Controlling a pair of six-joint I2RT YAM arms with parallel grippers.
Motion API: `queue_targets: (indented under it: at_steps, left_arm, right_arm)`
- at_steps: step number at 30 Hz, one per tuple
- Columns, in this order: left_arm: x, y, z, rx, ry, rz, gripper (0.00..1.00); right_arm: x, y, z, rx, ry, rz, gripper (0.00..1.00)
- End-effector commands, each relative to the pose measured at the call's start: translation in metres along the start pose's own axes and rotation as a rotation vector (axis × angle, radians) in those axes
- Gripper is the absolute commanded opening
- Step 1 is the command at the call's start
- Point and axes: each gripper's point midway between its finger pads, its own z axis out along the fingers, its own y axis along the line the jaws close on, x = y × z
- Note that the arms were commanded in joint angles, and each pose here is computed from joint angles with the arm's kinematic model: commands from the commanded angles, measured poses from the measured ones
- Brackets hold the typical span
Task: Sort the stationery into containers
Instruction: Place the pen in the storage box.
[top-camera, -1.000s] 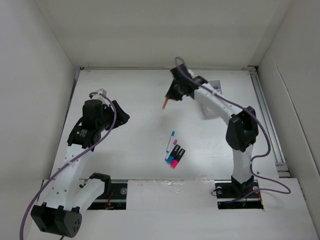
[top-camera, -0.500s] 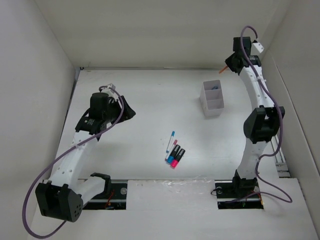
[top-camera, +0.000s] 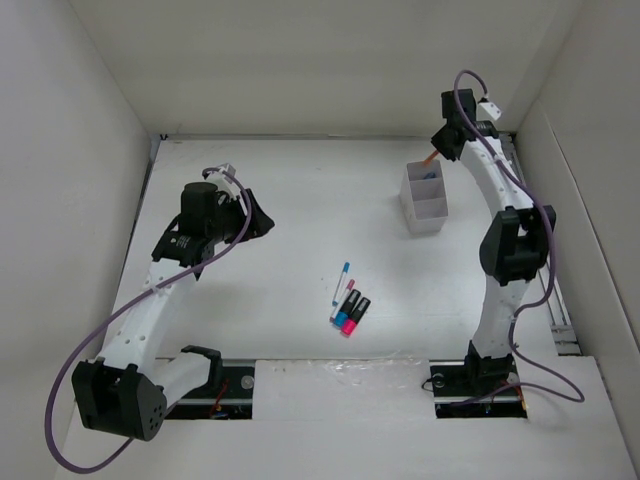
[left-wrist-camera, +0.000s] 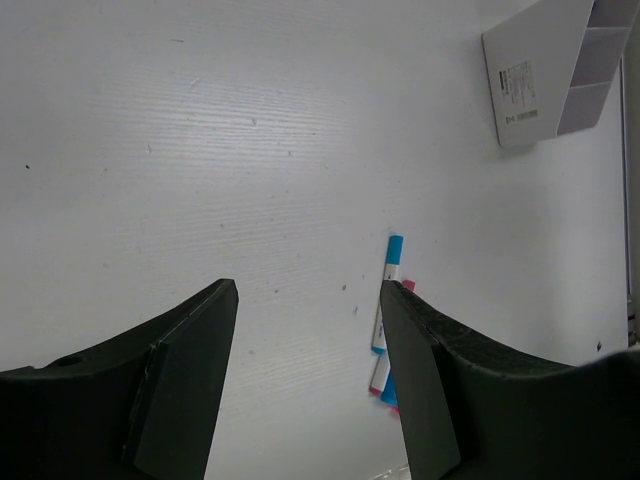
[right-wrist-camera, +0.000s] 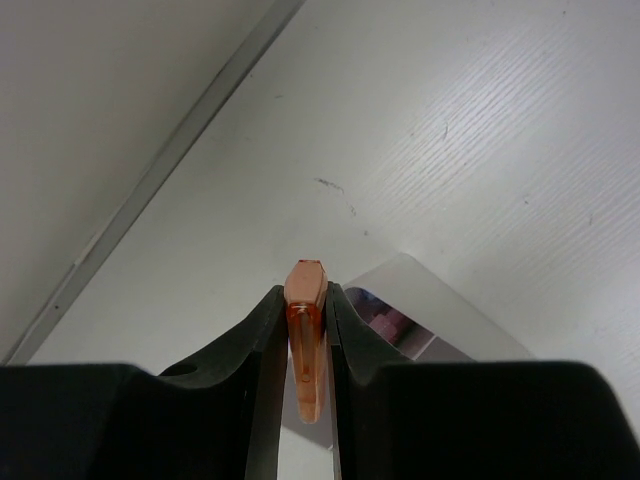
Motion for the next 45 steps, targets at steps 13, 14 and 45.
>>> queue_targets:
  at_steps: [13,14,45]
  left_arm:
    - [-0.007,-0.01,-0.007,0.04,-0.03,0.037,0.56]
    - [-0.007,-0.01,-0.007,0.04,-0.03,0.037,0.56]
    - [-0.007,-0.003,-0.017,-0.008,-0.05,0.035,0.56]
  right_arm:
    - [0.017,0.011,0.002,0.001,-0.012,0.056,0.06]
    - [0.017,0.011,0.002,0.001,-0.012,0.056,0.06]
    - [0.112,0.036,-0.14,-0.317,0.189,-0.146,0.06]
